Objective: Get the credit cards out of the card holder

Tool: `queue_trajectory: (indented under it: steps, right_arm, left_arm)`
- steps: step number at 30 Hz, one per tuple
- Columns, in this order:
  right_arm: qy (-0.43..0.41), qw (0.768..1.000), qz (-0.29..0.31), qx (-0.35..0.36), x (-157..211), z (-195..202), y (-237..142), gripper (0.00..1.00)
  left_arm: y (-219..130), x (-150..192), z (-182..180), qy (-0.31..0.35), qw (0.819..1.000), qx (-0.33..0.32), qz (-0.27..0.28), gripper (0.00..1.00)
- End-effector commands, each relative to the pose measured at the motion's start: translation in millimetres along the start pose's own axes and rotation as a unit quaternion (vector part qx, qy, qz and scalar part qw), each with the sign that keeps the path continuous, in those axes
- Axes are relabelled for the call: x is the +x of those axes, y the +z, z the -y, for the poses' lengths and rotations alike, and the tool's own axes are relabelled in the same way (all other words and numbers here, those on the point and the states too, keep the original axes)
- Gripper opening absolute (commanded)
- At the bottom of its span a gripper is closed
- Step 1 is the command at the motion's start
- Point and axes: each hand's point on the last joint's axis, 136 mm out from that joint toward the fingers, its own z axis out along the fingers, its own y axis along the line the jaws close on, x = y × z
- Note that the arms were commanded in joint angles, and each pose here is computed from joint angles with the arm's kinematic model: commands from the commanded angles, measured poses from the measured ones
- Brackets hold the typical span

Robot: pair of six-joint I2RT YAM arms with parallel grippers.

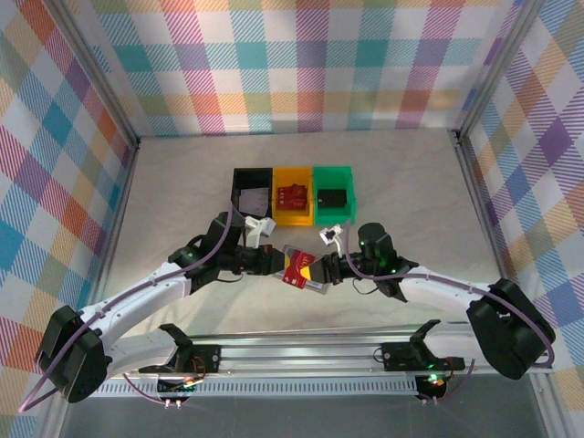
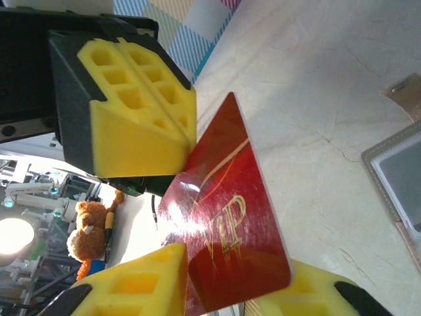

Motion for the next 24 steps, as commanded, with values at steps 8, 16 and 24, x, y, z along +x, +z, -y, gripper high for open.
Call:
queue_trajectory:
  steps: [8, 16, 24]
  right_arm:
    - [-0.019, 1.000, 0.017, -0.006, -4.9, -7.7, -2.6, 0.09]
    - [-0.020, 0.999, 0.037, 0.019, -13.9, -6.8, -9.5, 0.00]
    - [0.001, 0.989, 0.144, 0.042, -55.4, -24.6, -41.0, 0.00]
  left_arm:
    - [-6.2, -8.6, 11.0, 0.009, 1.000, 0.019, 0.020, 0.00]
    - [-33.0, -23.1, 29.4, 0.025, 0.997, 0.015, 0.069, 0.42]
    - [-78.9, -34.7, 43.0, -0.001, 0.978, 0.052, 0.201, 0.87]
